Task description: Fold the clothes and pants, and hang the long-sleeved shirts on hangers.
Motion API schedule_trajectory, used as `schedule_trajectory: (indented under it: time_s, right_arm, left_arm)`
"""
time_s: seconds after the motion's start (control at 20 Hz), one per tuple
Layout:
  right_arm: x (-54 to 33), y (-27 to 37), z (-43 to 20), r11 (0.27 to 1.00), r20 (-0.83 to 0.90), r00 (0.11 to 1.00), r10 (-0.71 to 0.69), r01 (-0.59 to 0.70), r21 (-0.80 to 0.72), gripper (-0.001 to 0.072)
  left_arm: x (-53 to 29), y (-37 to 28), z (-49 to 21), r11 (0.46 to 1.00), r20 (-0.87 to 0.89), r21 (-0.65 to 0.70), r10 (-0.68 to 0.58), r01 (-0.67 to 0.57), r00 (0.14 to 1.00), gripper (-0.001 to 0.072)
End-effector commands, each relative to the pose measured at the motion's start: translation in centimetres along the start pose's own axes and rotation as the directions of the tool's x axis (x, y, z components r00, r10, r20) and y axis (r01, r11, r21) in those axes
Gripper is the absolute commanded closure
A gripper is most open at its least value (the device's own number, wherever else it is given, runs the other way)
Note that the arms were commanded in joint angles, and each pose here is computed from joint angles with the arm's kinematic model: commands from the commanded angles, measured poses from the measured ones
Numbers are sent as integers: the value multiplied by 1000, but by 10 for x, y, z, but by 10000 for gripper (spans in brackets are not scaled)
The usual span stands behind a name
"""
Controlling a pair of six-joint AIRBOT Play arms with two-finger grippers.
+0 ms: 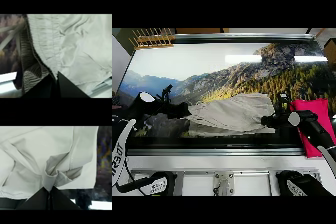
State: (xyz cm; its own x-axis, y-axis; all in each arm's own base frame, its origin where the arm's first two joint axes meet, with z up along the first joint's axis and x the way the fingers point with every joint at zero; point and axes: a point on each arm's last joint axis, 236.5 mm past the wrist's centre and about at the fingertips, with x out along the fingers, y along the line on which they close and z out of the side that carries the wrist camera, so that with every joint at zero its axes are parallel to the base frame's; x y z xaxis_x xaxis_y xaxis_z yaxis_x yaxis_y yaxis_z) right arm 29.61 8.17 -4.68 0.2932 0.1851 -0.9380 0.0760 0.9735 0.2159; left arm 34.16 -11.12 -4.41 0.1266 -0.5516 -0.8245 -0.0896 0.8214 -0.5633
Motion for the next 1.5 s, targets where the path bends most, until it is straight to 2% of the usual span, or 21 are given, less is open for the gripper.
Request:
schedule_trajectory:
  time_s: [0.0,0.1,0.15,0.2,0.25,0.35,0.45,0.55,0.7,0.75,0.8,0.85,0.9,0.95,1.0,1.25,1.45]
  right_arm:
    - [-8,-10,-13,999,-43,998,-38,37,-20,706]
    - [-9,-14,-17,998,-61,997,-56,54,-26,694]
    - [-9,-13,-17,998,-60,997,-54,53,-25,598]
    - [-9,-12,-16,999,-59,997,-50,49,-23,311]
    - [-10,-12,-16,999,-60,997,-45,44,-18,125]
    - [-21,-13,-13,1000,-81,997,-17,17,-8,125]
    - [-43,-12,1,997,-83,994,75,-74,7,105]
    - [-67,-20,27,983,-13,985,175,-174,66,105]
    - [-78,-62,51,950,85,967,242,-253,181,104]
    - [-74,-74,51,937,79,960,269,-280,210,84]
    - [-68,-84,48,917,64,950,307,-313,246,-8]
    - [-60,-92,45,899,49,937,345,-345,271,-8]
    - [-49,-101,42,883,32,928,371,-363,297,-8]
    - [-36,-110,38,873,6,922,386,-367,322,-8]
    - [-24,-117,34,863,-17,915,404,-375,340,-8]
    - [18,-116,49,811,-53,846,531,-489,321,-8]
    - [40,-97,55,812,-121,814,567,-528,250,-8]
  left_arm:
    - [-10,-11,-33,993,-102,106,57,-46,993,689]
    - [-9,-3,-63,984,-218,143,138,-108,966,689]
    - [-7,-1,-76,978,-277,171,167,-123,946,685]
    - [-4,-3,-86,976,-316,183,172,-118,933,462]
    - [0,-7,-91,976,-340,191,168,-107,925,119]
    - [0,-16,-87,974,-313,206,161,-99,936,102]
    - [-17,-27,-65,975,-201,192,150,-111,968,102]
    - [-42,-38,-50,977,-89,179,133,-116,987,102]
    - [-71,-51,-52,975,-2,191,117,-115,993,103]
    - [-76,-54,-54,974,19,194,112,-114,994,103]
    - [-80,-58,-57,975,41,192,106,-112,993,103]
    - [-81,-60,-60,977,59,182,101,-111,993,105]
    - [-81,-63,-62,980,80,170,95,-107,992,216]
    - [-81,-67,-65,980,93,171,88,-103,992,513]
    - [-81,-72,-66,976,113,192,78,-98,991,683]
    - [-76,-114,-63,970,244,240,-15,-45,970,688]
    - [-62,-131,-70,970,220,244,-39,-16,975,688]
